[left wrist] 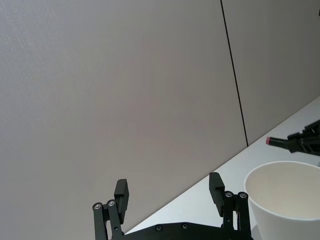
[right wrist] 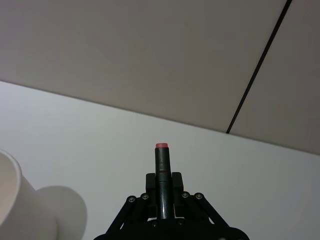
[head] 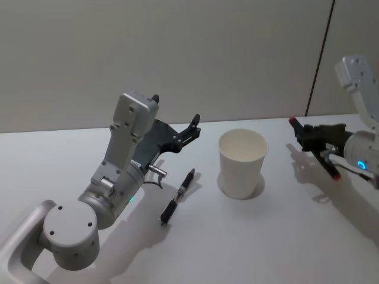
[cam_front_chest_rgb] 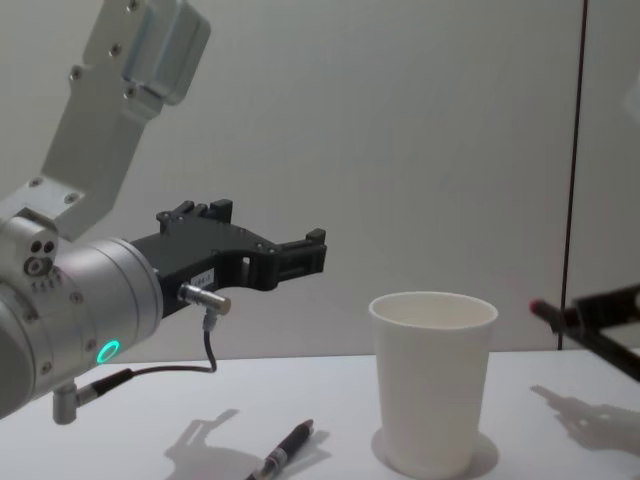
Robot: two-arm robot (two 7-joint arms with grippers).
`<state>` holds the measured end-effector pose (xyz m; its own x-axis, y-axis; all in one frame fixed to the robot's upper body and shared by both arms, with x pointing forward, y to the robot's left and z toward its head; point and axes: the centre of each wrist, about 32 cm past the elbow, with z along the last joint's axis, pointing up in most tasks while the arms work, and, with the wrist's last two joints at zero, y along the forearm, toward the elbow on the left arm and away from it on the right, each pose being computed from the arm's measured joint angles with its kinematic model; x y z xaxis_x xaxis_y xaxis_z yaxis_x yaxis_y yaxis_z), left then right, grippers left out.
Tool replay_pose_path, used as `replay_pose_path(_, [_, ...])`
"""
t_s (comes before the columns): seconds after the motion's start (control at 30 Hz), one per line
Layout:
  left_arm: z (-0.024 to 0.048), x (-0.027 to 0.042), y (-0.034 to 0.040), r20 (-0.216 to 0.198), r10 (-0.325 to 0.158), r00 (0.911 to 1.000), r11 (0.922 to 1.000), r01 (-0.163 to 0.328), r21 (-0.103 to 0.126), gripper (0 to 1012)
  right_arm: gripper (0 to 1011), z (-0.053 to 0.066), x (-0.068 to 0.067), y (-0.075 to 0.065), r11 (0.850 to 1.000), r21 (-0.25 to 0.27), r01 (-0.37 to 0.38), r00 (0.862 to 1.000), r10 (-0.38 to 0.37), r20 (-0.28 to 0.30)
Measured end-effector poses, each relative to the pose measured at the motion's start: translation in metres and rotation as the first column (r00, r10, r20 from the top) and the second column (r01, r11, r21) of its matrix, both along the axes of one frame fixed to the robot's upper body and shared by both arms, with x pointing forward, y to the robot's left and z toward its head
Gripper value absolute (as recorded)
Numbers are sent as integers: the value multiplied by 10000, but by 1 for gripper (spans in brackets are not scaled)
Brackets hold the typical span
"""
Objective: Place the pen into the pen holder.
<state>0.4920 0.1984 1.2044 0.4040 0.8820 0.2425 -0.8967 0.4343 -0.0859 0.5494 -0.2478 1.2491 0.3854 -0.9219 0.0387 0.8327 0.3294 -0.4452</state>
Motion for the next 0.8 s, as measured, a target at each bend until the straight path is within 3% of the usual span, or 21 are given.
replay_pose_path(0.37, [0,0,0,0,0,10000,10000,0,0,1001,171,198,-10,87,9999,3,-106,9876,105,1567])
replay_pose_path(0.7, [0,0,0,-1,0,10000,10000,0,0,1001,172,394,-14,173,9997,60,-237,9507,206,3093])
replay_pose_path(0.8, [0,0,0,0,0,10000,10000,0,0,1001,172,451,-15,198,9996,74,-278,9305,232,3656])
